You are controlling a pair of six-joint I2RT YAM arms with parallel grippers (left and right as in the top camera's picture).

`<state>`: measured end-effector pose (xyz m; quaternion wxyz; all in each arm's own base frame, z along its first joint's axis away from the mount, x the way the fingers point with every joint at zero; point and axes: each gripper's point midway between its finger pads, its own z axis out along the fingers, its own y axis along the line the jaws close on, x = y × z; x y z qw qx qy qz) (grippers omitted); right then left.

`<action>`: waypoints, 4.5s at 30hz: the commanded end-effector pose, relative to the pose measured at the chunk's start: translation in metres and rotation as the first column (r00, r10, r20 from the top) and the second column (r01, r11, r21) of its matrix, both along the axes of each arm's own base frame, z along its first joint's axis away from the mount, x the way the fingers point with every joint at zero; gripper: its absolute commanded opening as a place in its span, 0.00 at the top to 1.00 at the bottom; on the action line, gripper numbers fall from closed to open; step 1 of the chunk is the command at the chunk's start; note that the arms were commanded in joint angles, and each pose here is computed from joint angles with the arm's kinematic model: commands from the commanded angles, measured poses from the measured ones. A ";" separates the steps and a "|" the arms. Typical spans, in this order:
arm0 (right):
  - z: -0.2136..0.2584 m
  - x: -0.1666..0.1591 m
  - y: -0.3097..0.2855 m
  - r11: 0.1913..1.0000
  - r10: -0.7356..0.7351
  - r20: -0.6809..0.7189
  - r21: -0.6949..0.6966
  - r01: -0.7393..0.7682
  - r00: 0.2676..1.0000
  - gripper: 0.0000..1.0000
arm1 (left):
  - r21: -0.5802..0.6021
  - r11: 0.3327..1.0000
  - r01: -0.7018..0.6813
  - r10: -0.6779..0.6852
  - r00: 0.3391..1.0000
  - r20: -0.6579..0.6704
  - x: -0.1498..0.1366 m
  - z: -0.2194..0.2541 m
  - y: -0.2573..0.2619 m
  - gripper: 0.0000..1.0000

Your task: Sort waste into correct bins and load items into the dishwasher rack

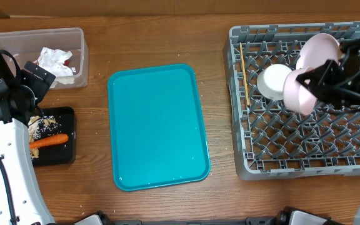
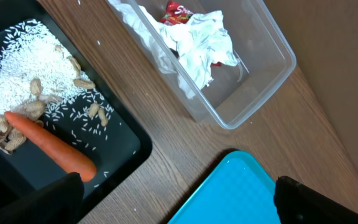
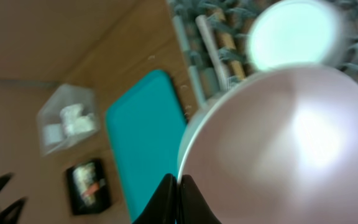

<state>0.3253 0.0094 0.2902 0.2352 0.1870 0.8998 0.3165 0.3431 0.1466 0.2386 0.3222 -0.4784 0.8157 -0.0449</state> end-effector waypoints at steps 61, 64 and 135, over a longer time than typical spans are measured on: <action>-0.074 -0.046 -0.139 0.847 -0.515 -0.166 -0.252 0.468 0.841 0.80 | 0.007 1.000 -0.020 0.020 1.000 0.004 -0.001 0.003 0.004 0.00; -0.080 -0.039 -0.110 0.888 -0.430 -0.191 -0.267 0.375 0.882 0.80 | 0.007 1.000 -0.020 0.020 1.000 0.005 -0.001 0.003 0.004 0.00; -0.289 0.077 0.208 0.723 0.252 -0.173 -0.621 -0.304 0.952 0.65 | 0.007 1.000 -0.020 0.020 1.000 0.005 -0.001 0.003 0.004 0.00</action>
